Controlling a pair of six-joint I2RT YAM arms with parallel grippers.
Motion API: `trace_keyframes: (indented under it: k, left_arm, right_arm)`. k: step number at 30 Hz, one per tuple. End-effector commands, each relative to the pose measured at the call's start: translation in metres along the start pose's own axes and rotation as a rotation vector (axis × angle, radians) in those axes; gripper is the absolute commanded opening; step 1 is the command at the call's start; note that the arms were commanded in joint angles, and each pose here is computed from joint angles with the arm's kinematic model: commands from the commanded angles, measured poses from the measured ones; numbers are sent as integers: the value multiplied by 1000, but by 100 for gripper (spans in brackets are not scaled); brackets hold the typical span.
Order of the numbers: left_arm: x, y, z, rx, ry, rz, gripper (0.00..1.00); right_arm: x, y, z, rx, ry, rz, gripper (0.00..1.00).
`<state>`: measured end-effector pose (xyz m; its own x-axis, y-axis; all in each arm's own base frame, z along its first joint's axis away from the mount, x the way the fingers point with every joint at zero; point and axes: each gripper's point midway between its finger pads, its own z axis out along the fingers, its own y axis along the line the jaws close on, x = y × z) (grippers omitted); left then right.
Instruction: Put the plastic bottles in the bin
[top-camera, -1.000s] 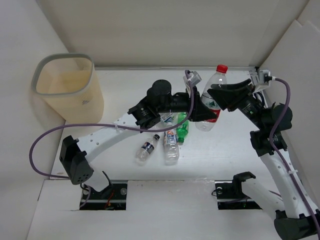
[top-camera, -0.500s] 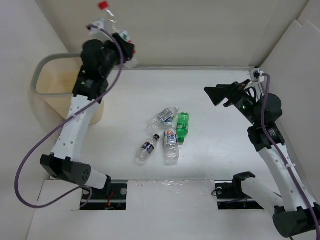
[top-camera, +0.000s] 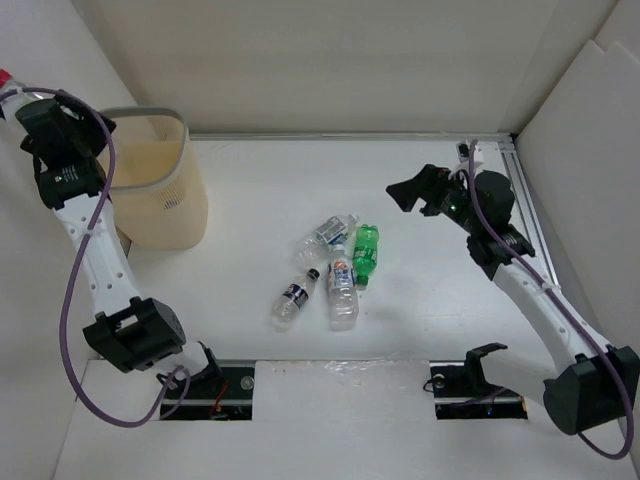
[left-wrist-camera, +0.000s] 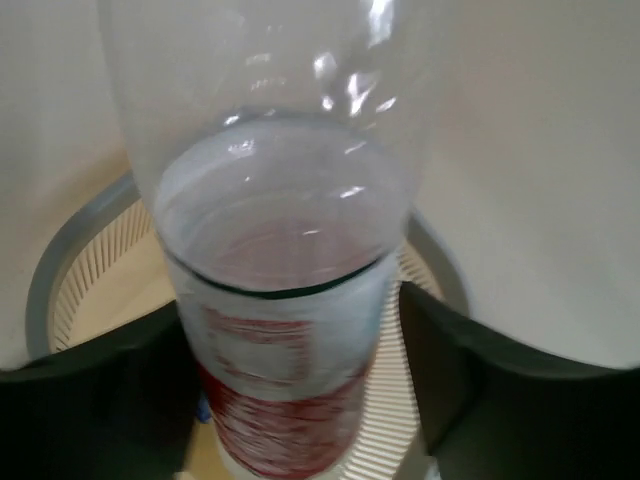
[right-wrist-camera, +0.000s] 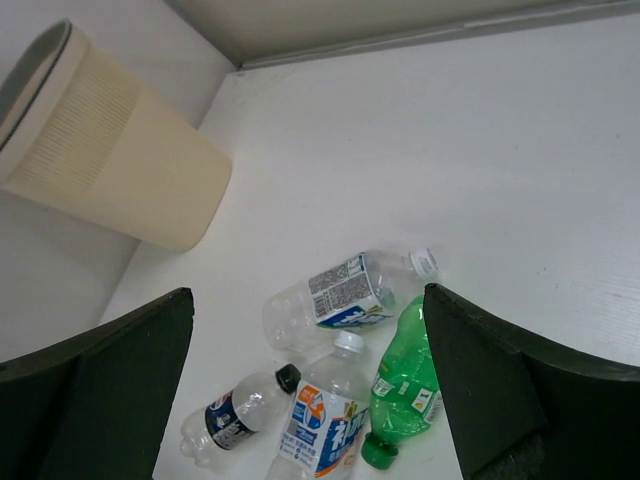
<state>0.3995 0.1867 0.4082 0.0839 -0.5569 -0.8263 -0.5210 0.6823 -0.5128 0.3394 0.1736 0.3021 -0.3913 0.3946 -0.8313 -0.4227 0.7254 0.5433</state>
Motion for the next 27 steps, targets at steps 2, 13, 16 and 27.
trace_keyframes:
  k: [2,13,16,27]
  left_arm:
    - [25,-19,4,107,82,-15,80]
    - [16,-68,-27,260,79,61,100]
    - [39,-133,-68,453,117,163,100]
    - [154,-247,-235,1020,373,274,100]
  right_arm:
    - [-1,-4,15,49,-15,-28,100]
    - [54,-58,50,379,200,-61,100]
    - [80,-79,64,525,277,-53,100]
    - [149,-88,82,607,380,3,99]
